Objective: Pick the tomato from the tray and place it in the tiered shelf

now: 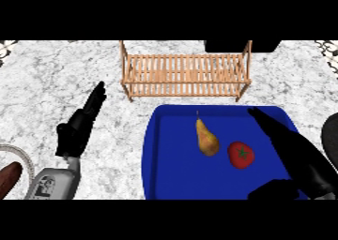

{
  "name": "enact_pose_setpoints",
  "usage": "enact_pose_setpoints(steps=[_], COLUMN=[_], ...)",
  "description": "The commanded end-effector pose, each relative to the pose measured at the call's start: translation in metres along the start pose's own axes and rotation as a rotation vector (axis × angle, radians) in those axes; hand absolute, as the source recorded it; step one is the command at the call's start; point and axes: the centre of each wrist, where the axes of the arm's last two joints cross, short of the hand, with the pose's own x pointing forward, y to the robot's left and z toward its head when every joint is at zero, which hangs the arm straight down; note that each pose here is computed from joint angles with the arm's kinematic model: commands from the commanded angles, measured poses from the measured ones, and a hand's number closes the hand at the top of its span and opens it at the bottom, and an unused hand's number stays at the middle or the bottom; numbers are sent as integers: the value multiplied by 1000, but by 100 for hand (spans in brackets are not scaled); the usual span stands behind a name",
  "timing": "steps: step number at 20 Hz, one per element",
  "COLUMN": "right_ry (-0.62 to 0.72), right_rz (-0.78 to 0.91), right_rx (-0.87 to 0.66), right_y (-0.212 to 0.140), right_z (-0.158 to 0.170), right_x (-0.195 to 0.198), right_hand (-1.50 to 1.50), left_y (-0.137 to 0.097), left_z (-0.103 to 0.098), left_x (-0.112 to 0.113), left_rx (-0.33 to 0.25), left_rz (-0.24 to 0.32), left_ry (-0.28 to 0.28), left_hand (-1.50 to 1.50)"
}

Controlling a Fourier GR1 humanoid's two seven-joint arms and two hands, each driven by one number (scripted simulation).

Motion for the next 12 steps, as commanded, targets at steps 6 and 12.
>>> enact_pose_setpoints(steps=[6, 12], right_ry=[29, 45], right_rz=[30, 65], right_rx=[10, 24], right_y=[8, 26], right_z=[-5, -30], right_x=[-15, -10], right_hand=[-150, -150], left_y=[9, 4], left_z=[-4, 3], left_x=[-9, -16], left_rx=[11, 18], left_rz=[3, 2], left_ry=[8, -2], left_hand=[0, 0])
